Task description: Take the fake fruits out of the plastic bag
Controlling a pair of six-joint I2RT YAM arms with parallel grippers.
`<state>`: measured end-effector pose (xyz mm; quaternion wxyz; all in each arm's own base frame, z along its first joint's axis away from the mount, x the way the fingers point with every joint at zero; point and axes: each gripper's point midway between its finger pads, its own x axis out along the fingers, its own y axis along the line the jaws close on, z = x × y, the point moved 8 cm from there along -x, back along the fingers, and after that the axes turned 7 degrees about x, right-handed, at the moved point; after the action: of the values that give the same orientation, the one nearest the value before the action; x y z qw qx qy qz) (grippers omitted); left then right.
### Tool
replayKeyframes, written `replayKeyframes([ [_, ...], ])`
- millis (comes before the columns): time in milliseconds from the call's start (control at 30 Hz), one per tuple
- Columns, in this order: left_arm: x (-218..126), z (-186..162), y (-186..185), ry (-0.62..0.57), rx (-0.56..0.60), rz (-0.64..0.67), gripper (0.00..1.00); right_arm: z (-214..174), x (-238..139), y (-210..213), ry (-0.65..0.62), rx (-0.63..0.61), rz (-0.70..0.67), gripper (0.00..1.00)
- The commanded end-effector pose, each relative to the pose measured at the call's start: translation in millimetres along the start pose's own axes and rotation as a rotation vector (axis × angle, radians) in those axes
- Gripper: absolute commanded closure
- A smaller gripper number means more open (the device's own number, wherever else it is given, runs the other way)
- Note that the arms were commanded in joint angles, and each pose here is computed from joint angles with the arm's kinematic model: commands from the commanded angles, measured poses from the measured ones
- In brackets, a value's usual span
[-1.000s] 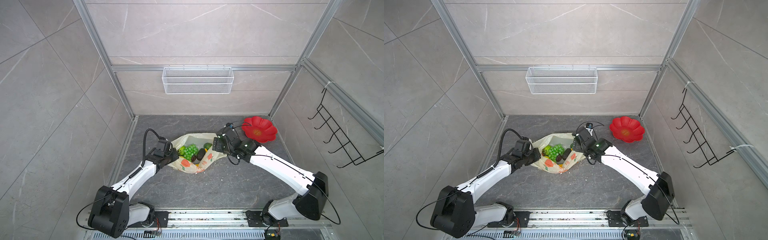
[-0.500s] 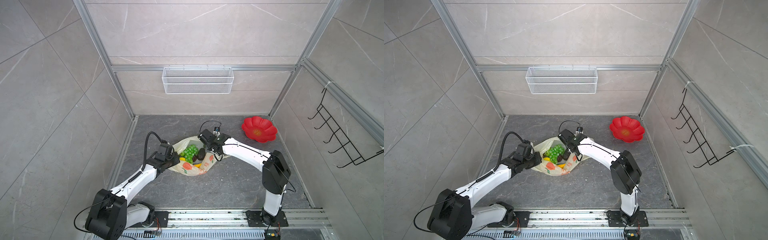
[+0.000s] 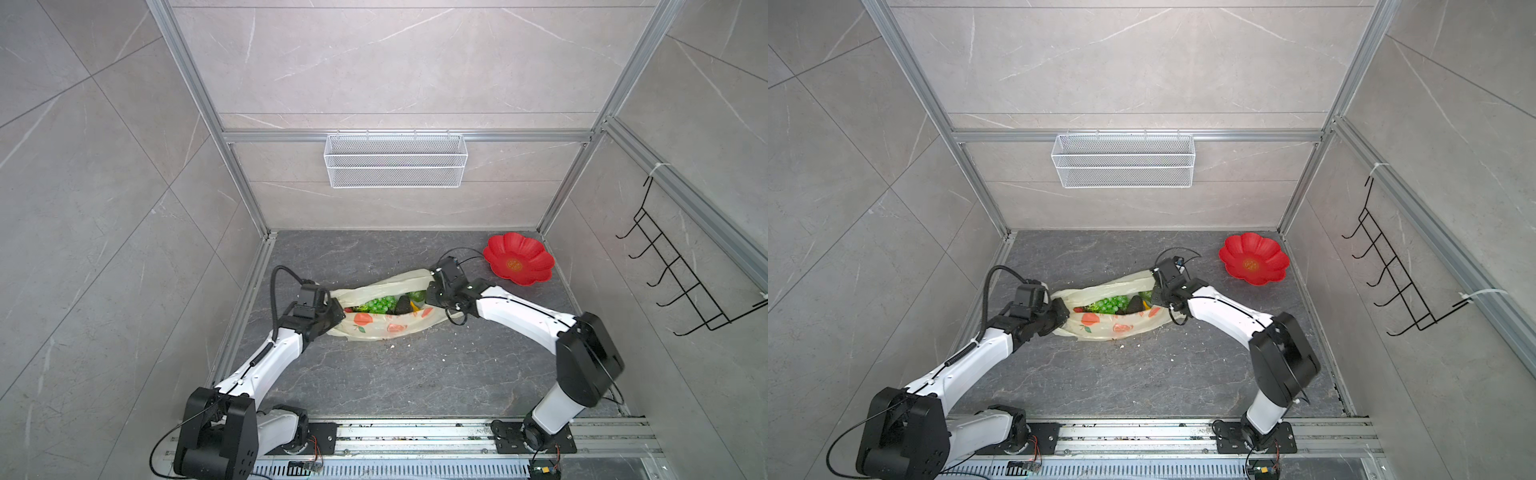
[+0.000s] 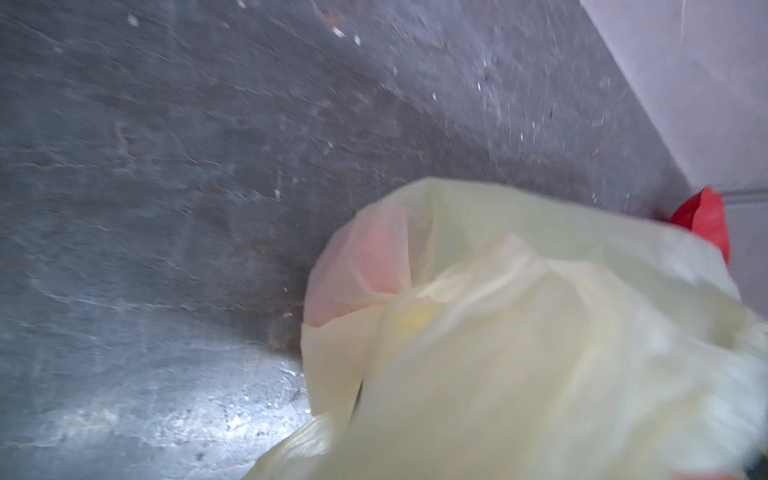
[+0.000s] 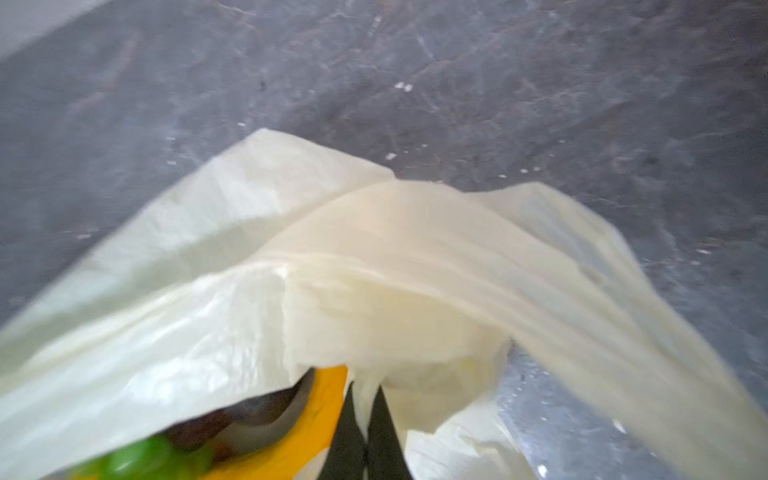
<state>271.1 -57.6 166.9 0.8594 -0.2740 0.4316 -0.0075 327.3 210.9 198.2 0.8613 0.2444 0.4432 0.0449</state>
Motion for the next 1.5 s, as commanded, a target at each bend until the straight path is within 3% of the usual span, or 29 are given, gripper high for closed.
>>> replayKeyframes([
  [0, -17, 37, 10, -0.086, -0.139, -0.122, 1.00, 28, -35, 37, -0.059, 0.001, 0.483, 1.00],
  [100, -23, 52, 22, -0.131, -0.201, -0.119, 1.00, 28, -40, 26, -0.082, 0.068, 0.611, 1.00],
  [167, -21, 52, 17, -0.119, -0.171, -0.119, 1.00, 21, -36, 18, -0.077, 0.068, 0.582, 1.00],
  [333, -3, 33, -12, -0.018, -0.014, -0.114, 1.00, -15, -12, 4, -0.010, 0.101, 0.582, 1.00],
  [433, 15, 21, -16, 0.089, 0.010, -0.095, 0.98, -34, -5, 3, 0.015, 0.078, 0.552, 1.00],
  [600, 0, 9, -19, 0.070, 0.081, 0.043, 0.54, -49, -7, -5, -0.001, 0.040, 0.480, 1.00],
  [767, -31, 0, -21, -0.024, 0.086, 0.137, 0.34, -57, -13, -13, -0.017, 0.024, 0.445, 1.00],
  [967, -59, -16, -17, -0.128, 0.031, 0.168, 0.31, -60, -15, -27, -0.056, 0.098, 0.388, 1.00],
  [1133, -73, -25, -29, -0.129, 0.050, 0.182, 0.31, -60, -17, -24, -0.055, 0.104, 0.405, 1.00],
  [1467, -32, -32, -55, -0.031, 0.056, 0.117, 0.26, -65, -28, -10, -0.062, 0.069, 0.462, 1.00],
])
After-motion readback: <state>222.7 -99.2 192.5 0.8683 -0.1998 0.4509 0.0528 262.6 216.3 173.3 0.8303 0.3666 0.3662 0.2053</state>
